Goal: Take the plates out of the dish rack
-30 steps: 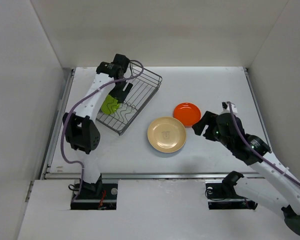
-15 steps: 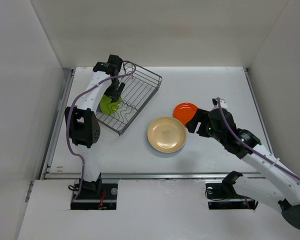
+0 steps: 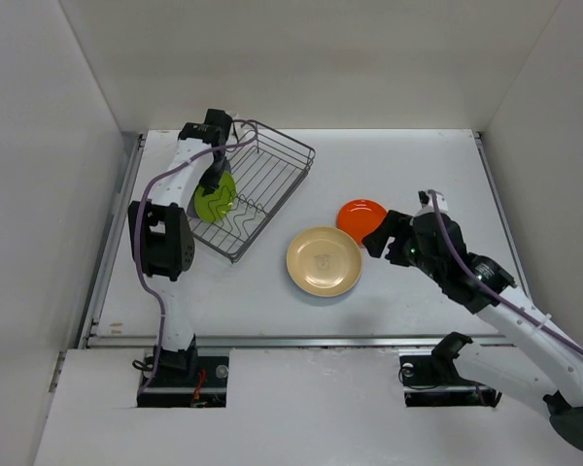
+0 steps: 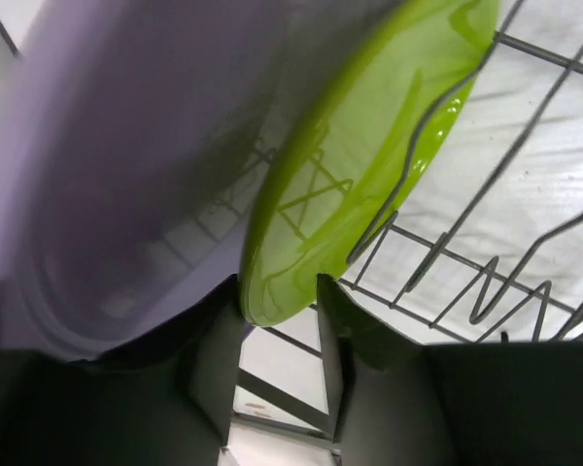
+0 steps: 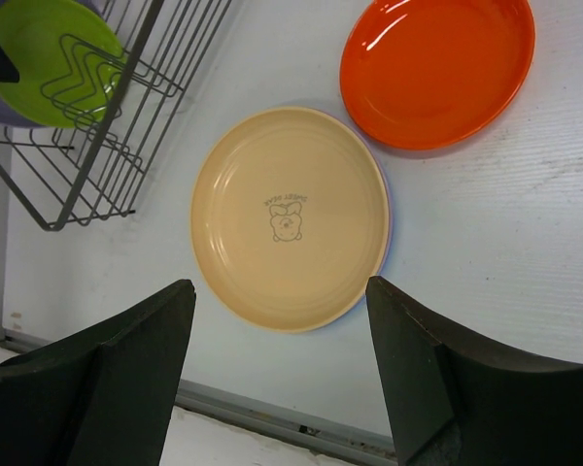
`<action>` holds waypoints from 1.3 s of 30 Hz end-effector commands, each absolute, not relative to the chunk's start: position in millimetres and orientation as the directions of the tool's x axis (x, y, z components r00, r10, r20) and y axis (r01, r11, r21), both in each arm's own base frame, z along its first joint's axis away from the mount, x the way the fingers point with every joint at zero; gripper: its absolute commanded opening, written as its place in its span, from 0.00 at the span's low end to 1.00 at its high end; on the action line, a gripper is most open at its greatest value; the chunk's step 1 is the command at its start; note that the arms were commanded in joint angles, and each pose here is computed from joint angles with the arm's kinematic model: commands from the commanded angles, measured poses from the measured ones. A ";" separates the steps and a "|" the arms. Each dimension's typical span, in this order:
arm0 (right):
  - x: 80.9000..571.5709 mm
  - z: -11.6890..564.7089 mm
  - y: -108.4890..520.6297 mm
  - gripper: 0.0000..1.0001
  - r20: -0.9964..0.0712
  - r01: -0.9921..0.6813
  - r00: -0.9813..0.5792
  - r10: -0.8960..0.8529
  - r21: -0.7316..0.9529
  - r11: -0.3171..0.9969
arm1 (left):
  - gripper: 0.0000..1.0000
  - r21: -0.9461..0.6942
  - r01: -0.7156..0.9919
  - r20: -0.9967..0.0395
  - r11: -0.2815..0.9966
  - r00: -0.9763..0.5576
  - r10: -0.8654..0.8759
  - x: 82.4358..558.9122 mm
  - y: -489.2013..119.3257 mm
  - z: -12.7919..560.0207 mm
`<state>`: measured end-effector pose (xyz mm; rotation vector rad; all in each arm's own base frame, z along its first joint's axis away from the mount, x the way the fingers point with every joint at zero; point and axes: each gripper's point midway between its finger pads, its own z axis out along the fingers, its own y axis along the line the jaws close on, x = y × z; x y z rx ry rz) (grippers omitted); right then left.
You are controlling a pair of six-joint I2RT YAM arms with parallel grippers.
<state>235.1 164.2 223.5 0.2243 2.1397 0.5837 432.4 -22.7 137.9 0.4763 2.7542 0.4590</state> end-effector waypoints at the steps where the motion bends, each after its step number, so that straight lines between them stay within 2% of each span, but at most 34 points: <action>1: 231.6 239.5 164.4 0.77 -0.720 -0.065 -0.571 0.395 0.519 0.852 | 0.20 0.321 0.244 -0.268 0.915 -0.904 0.334 432.9 -26.0 138.3; 5: 228.4 246.1 161.9 0.77 -0.721 -0.067 -0.569 0.396 0.520 0.851 | 0.00 0.347 0.229 -0.275 0.909 -0.902 0.333 430.1 -20.6 148.9; 12: 226.5 257.1 165.0 0.77 -0.719 -0.087 -0.569 0.400 0.536 0.840 | 0.00 0.348 0.202 -0.377 0.915 -0.864 0.334 420.6 -19.7 198.8; 19: 228.2 274.3 181.7 0.78 -0.740 -0.195 -0.559 0.374 0.555 0.809 | 0.00 0.308 0.224 -0.449 0.925 -0.823 0.349 405.9 -30.8 236.2; 26: 236.6 255.3 226.4 0.86 -0.759 -0.377 -0.591 0.273 0.559 0.739 | 0.00 0.299 0.229 -0.483 0.927 -0.801 0.353 393.2 -42.0 252.1; 29: 241.9 254.8 253.0 0.86 -0.773 -0.479 -0.607 0.184 0.541 0.691 | 0.00 0.281 0.240 -0.514 0.929 -0.780 0.357 387.8 -48.3 273.4; 31: 248.8 262.0 263.1 0.89 -0.783 -0.510 -0.599 0.166 0.533 0.675 | 0.00 0.271 0.241 -0.538 0.932 -0.765 0.354 382.3 -49.1 284.4; 33: 258.6 260.3 275.1 0.97 -0.790 -0.534 -0.593 0.154 0.530 0.659 | 0.00 0.241 0.257 -0.563 0.936 -0.748 0.351 374.8 -53.9 292.4; 36: 266.0 265.6 293.3 0.99 -0.806 -0.594 -0.575 0.138 0.528 0.607 | 0.00 0.224 0.299 -0.546 0.928 -0.750 0.373 362.5 -59.5 285.8; 39: 278.5 266.2 305.9 0.99 -0.806 -0.603 -0.579 0.122 0.525 0.600 | 0.00 0.126 0.425 -0.520 0.896 -0.741 0.424 339.0 -80.8 279.7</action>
